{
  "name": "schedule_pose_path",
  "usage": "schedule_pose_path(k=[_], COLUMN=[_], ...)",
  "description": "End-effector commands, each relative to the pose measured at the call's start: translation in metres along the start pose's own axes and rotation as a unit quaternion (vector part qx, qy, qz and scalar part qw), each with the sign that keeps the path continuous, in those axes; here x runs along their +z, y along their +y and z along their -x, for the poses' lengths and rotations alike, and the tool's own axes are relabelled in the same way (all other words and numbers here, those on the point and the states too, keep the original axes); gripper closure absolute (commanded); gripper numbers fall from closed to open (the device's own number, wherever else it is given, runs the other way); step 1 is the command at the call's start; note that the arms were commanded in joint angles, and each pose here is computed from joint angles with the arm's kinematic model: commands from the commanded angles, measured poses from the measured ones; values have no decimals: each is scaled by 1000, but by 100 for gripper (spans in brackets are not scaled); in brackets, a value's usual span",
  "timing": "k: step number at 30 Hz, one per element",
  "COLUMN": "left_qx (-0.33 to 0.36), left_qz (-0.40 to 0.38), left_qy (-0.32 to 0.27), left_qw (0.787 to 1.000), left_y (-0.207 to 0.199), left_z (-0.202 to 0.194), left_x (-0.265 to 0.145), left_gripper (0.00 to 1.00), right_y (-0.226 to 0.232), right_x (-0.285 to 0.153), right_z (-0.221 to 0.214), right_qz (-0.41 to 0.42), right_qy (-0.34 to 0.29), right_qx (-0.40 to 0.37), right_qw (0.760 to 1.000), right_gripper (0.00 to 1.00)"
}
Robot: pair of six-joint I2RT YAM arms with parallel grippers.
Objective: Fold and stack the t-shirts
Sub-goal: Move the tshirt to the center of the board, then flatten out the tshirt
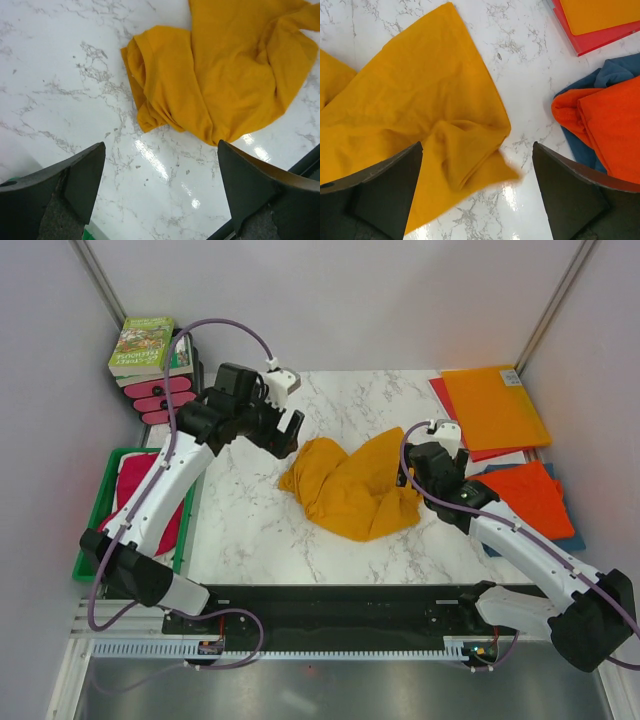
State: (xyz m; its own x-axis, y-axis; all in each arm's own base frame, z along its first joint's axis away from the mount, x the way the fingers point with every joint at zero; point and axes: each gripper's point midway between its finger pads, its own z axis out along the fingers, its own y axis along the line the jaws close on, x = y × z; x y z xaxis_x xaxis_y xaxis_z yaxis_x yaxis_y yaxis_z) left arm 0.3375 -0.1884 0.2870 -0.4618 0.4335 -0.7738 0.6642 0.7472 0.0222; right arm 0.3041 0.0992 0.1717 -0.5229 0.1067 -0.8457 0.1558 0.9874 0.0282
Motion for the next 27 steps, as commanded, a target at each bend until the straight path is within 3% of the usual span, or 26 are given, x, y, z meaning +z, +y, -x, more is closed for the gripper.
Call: schedule_pose_path(k=[1, 6, 12, 16, 21, 27], left_qx=[-12, -89, -106, -125, -130, -121], left_qz=[67, 130, 103, 99, 93, 98], left_qy=[-65, -50, 18, 20, 20, 14], left_qw=[996, 986, 989, 987, 987, 988], left_y=[26, 78, 63, 59, 56, 56], left_z=[11, -37, -114, -124, -127, -129], left_x=[-21, -30, -2, 5, 6, 3], left_gripper=[0, 1, 3, 3, 4, 3], right_y=[0, -2, 5, 1, -22, -47], right_x=[-9, -4, 10, 23, 37, 55], right_z=[25, 15, -24, -52, -52, -61], right_qz=[-4, -19, -22, -57, -106, -141], right_qy=[-31, -12, 47, 72, 60, 89], right_qx=[21, 16, 37, 109, 151, 174], right_qw=[999, 1000, 998, 990, 981, 970], right_gripper=[2, 2, 11, 19, 29, 30])
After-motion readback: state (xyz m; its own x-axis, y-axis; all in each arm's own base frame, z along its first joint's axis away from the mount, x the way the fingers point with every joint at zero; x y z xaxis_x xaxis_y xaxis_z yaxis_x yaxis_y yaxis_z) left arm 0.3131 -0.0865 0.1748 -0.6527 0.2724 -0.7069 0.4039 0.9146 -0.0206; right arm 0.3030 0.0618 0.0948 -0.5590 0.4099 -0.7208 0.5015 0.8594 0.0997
